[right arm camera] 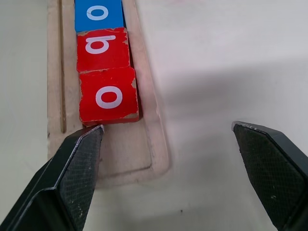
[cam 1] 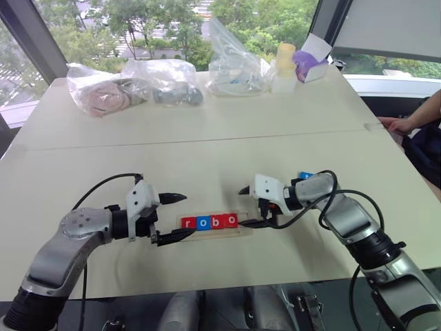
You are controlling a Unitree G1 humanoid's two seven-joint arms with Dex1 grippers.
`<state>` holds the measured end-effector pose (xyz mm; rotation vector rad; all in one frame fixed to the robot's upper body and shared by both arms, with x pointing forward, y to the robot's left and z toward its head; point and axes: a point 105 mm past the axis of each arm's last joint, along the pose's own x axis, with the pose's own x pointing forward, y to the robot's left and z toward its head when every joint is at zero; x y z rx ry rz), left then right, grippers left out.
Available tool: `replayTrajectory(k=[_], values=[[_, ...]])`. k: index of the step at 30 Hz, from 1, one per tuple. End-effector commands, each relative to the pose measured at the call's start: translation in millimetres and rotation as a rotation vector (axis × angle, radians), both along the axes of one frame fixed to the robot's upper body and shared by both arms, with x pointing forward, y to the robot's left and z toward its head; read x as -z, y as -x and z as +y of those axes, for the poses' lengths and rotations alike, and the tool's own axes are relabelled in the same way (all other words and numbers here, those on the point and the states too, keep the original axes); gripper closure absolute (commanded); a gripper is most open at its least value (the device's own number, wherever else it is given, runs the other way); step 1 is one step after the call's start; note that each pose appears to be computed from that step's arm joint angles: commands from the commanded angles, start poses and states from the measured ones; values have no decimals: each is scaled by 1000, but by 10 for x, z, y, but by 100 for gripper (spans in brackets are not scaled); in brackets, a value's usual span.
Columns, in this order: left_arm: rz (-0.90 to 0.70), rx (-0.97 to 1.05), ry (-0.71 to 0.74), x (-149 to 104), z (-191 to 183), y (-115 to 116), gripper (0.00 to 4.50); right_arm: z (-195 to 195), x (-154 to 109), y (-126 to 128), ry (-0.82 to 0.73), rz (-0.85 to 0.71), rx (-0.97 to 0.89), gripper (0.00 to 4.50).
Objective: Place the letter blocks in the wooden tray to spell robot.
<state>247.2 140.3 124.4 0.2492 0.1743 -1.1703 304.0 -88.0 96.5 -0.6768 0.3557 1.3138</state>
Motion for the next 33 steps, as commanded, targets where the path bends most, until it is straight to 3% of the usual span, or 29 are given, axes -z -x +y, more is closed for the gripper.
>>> replayTrajectory(k=[1, 9, 14, 18, 20, 24, 33], values=[[-42, -3, 16, -102, -8, -4, 0, 90, -89, -28, -14, -47, -31, 9], [-44, -11, 20, -99, -18, -5, 0, 91, -101, -63, 10, -74, -46, 9], [-44, -12, 21, -96, -21, -6, 0, -208, -378, -229, 24, -179, 63, 9], [-44, -11, 23, -91, -26, -9, 0, -467, -583, -410, -17, -233, 252, 9], [-43, -9, 26, -83, -32, -10, 0, -691, -702, -544, -52, -282, 439, 9], [-40, -1, 31, -68, -44, -7, 0, -1086, -681, -626, -58, -256, 816, 9], [-35, 34, 38, -63, -94, -20, 0, -1271, -448, -382, -179, -101, 1327, 9]])
